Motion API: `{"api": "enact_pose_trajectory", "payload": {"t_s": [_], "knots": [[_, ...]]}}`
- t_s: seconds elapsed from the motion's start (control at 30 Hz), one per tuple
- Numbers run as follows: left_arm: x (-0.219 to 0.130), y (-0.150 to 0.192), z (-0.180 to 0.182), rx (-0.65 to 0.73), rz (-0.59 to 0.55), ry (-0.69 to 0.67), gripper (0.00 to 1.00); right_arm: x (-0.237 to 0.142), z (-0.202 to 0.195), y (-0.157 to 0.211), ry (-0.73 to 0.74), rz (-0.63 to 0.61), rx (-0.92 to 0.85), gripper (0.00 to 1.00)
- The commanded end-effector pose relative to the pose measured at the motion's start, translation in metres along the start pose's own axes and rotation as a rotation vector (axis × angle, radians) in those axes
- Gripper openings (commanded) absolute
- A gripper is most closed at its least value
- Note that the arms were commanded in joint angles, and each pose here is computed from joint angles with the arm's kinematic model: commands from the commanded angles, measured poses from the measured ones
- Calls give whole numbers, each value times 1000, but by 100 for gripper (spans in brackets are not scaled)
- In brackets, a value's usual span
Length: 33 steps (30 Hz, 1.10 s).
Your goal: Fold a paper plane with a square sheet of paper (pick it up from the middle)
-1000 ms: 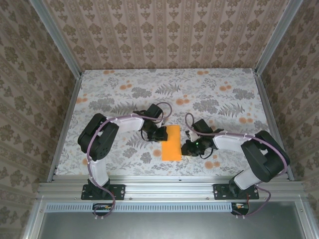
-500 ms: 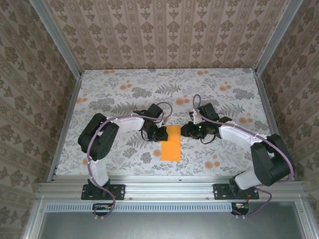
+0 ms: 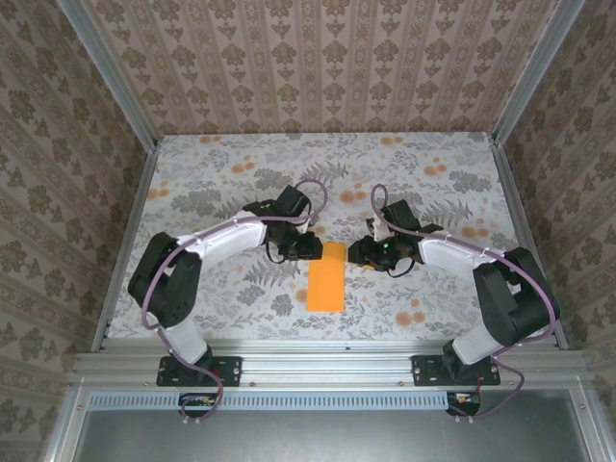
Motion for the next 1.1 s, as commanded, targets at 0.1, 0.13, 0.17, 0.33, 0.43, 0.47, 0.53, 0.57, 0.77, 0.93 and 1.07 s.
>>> {"api": "enact_pose_trajectory", "payload": {"t_s": [0.1, 0.13, 0.17, 0.33, 0.43, 0.47, 0.53, 0.57, 0.77, 0.93, 1.07], "knots": [[-8, 20, 5, 7, 32, -6, 32, -11, -5, 6, 5, -44, 16, 50], [-3, 24, 7, 0, 44, -2, 32, -11, -5, 7, -4, -50, 20, 51], [2, 27, 10, -10, 55, 1, 32, -10, -5, 8, -18, -54, 27, 52], [18, 37, 20, -37, 63, -4, 32, -4, -10, 10, -56, -41, 45, 54], [27, 36, 19, -51, 48, 20, 32, 1, -9, 8, -66, -20, 49, 54], [31, 35, 18, -50, 46, 29, 32, 2, -8, 7, -69, -18, 47, 54], [38, 33, 14, -44, 50, 40, 32, 5, -6, 6, -67, -10, 46, 54], [42, 32, 14, -41, 53, 42, 31, 7, -4, 6, -65, -7, 43, 54], [59, 32, 17, -37, 79, 33, 26, 16, -4, 5, -46, 1, 81, 53], [65, 38, 23, -26, 119, -11, 22, 25, -1, 9, -30, 16, 88, 52], [69, 46, 29, -23, 146, -43, 20, 33, -2, 11, -14, 29, 97, 51]]}}
Point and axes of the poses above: each hand's point on the last joint's axis, 136 mm out from that joint toward the fingers, its own x axis out along the fingers, its own z axis along the line the jaws close on, y = z × x, the point moved 10 cm from there along -x, back along the fingers, and after that the axes turned 11 degrees about x, right-handed, at the moved point
